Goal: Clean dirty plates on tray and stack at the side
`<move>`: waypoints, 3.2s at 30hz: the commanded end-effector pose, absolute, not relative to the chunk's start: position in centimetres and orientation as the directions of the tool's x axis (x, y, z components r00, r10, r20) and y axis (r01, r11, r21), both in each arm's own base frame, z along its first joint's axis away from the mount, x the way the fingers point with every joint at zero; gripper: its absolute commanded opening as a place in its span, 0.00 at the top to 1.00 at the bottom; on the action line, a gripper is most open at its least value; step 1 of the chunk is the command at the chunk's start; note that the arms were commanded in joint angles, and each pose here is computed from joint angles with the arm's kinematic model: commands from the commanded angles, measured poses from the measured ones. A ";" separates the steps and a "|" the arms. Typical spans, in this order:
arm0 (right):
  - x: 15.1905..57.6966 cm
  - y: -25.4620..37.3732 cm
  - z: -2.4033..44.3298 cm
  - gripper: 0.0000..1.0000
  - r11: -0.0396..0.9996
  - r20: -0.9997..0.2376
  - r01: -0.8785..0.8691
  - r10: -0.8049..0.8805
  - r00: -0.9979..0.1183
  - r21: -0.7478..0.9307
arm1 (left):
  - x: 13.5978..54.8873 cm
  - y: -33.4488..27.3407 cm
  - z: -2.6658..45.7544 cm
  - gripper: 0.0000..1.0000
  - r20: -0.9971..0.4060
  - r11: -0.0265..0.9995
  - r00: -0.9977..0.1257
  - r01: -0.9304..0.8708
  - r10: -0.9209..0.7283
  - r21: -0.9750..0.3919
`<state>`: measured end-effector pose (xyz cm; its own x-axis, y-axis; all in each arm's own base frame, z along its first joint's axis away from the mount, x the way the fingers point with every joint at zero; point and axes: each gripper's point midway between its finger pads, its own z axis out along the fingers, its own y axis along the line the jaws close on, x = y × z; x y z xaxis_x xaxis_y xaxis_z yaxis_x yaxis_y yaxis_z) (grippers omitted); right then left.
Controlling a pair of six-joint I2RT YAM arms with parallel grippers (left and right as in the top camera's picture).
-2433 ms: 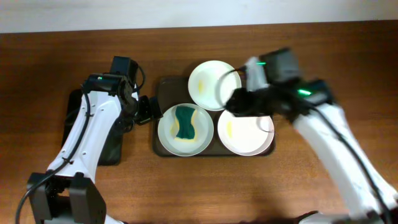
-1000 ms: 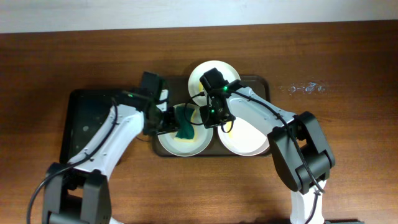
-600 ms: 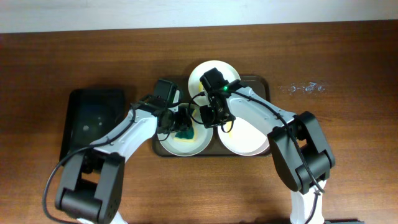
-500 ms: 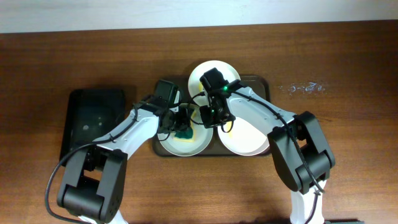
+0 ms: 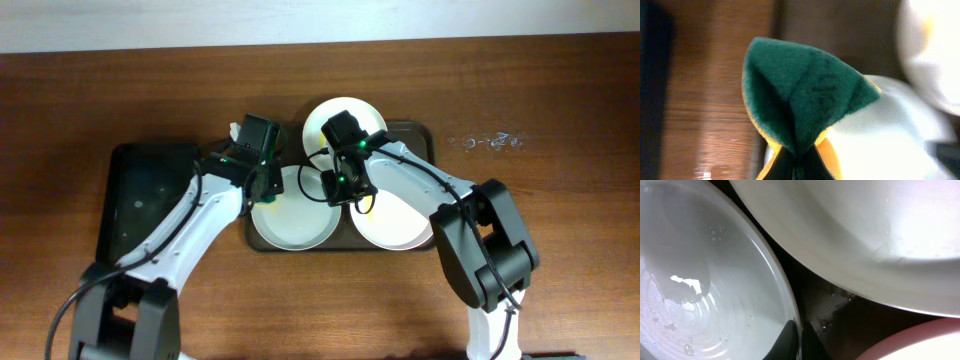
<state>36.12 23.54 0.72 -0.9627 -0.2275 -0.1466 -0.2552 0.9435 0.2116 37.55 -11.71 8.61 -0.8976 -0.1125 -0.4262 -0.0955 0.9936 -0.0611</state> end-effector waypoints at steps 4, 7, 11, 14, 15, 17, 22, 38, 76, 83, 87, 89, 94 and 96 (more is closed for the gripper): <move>35.3 22.7 -0.9 0.96 0.952 -0.115 -0.253 -0.236 -0.965 0.170 | 34.6 -17.8 5.0 1.00 -0.200 0.917 -0.954 -0.136 -0.223 -0.374; 35.3 22.7 -0.9 0.96 0.952 -0.115 -0.253 -0.236 -0.965 0.170 | 33.9 -17.8 0.3 1.00 -0.146 0.935 -0.967 -0.153 -0.208 -0.319; 35.3 22.7 -0.9 0.96 0.953 -0.115 -0.253 -0.236 -0.965 0.169 | 33.9 -12.0 -2.2 1.00 -0.221 0.974 -0.950 -0.225 -0.221 -0.006; 35.3 22.7 -0.9 0.96 0.953 -0.115 -0.253 -0.236 -0.965 0.169 | 33.9 -5.7 -0.7 1.00 -0.336 0.906 -0.926 -0.282 -0.172 0.316; 35.3 22.7 -0.9 0.96 0.952 -0.115 -0.253 -0.236 -0.965 0.169 | 33.9 -4.5 -0.2 1.00 -0.353 0.881 -0.922 -0.293 -0.158 0.372; 35.5 22.5 -1.0 0.96 0.955 -0.119 -0.252 -0.236 -0.965 0.154 | 34.1 -3.1 0.8 1.00 -0.386 0.849 -0.911 -0.317 -0.148 0.423; 35.9 23.1 0.6 0.96 0.950 -0.155 -0.264 -0.239 -0.959 0.169 | 37.2 -3.5 8.4 1.00 -0.533 0.877 -0.816 -0.408 -0.225 0.254; 40.3 22.5 24.1 0.96 0.772 -0.518 -0.183 -0.562 -0.645 -0.609 | 33.8 7.5 17.4 1.00 -0.454 0.768 -0.629 -0.589 -0.631 -0.251; 42.2 -14.8 7.5 0.46 0.853 -0.369 0.350 0.491 -0.789 0.387 | 34.2 8.0 17.7 1.00 -0.480 0.766 -0.613 -0.596 -0.627 -0.240; 47.7 4.1 10.8 0.62 0.861 -0.403 0.157 0.378 -0.833 0.484 | 34.4 7.9 17.8 1.00 -0.487 0.769 -0.611 -0.591 -0.625 -0.245; 48.9 10.5 8.3 0.44 0.952 -0.527 0.178 0.288 -0.800 0.250 | 34.3 7.9 17.8 1.00 -0.485 0.768 -0.612 -0.592 -0.625 -0.244; 49.0 10.1 6.4 0.42 0.969 -0.571 0.226 0.242 -0.784 0.101 | 34.2 7.8 17.7 1.00 -0.476 0.769 -0.618 -0.590 -0.626 -0.247; 50.0 13.0 2.5 0.43 0.988 -0.541 0.033 0.109 -0.834 0.149 | 34.3 7.5 17.7 1.00 -0.469 0.771 -0.622 -0.582 -0.627 -0.259; 50.1 13.4 2.6 0.61 0.988 -0.548 0.002 0.087 -0.832 0.153 | 34.3 7.5 17.7 1.00 -0.469 0.771 -0.622 -0.582 -0.627 -0.259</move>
